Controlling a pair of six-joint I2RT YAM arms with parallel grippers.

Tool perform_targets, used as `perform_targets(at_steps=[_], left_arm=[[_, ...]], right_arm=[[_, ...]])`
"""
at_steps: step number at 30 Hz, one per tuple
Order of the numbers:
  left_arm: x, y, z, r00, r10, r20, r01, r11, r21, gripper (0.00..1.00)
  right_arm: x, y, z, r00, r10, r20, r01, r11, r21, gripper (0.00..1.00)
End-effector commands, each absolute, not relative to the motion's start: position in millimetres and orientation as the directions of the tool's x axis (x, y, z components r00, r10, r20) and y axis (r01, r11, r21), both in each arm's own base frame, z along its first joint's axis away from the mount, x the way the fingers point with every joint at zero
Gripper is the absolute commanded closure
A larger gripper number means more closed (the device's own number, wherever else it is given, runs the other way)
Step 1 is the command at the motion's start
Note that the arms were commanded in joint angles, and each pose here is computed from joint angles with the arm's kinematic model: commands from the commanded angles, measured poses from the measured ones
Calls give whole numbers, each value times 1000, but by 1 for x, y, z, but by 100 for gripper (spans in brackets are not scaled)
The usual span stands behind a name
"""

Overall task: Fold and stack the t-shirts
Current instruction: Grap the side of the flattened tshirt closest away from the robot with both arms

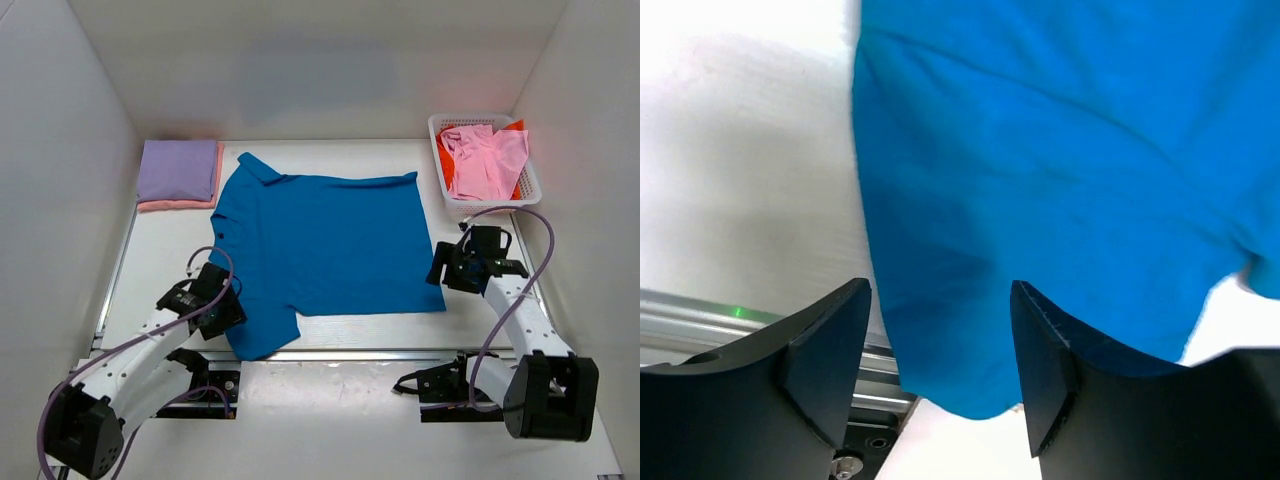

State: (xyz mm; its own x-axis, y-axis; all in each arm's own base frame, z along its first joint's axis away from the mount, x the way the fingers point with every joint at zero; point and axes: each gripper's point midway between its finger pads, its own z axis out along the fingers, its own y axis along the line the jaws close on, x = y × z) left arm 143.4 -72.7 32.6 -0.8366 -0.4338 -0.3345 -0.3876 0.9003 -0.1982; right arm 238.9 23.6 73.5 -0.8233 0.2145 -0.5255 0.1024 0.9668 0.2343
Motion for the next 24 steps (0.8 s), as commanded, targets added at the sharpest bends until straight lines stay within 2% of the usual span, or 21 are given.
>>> perform_targets(at_steps=[1, 6, 9, 10, 11, 13, 18, 24], left_arm=[[138, -70, 24, -826, -454, -334, -431, 891, -143, 30], [134, -72, 10, -867, -410, -284, -417, 908, -38, 29], [137, -73, 4, -885, -367, -289, -393, 919, 37, 37], [132, -73, -2, -893, -362, -267, -389, 919, 56, 53], [132, -75, -3, -894, -362, -263, -385, 922, 44, 77], [130, -74, -6, -885, -388, -259, -406, 914, 19, 100], [134, -63, 3, -837, -457, -300, -460, 885, -65, 100], [147, -80, 15, -848, -433, -307, -413, 901, -128, 100]], right_arm=[[253, 25, 73, -822, 194, -535, 66, 966, 249, 35], [252, 29, 54, -857, 195, -477, 65, 959, 276, 33], [251, 33, 47, -876, 175, -450, 52, 961, 271, 34], [248, 32, 42, -884, 176, -433, 64, 963, 261, 34], [251, 32, 45, -882, 169, -440, 57, 965, 255, 34], [247, 31, 44, -892, 161, -421, 59, 968, 245, 34], [234, 27, 35, -917, 192, -349, 108, 963, 245, 42], [223, 31, 21, -941, 174, -292, 122, 975, 187, 44]])
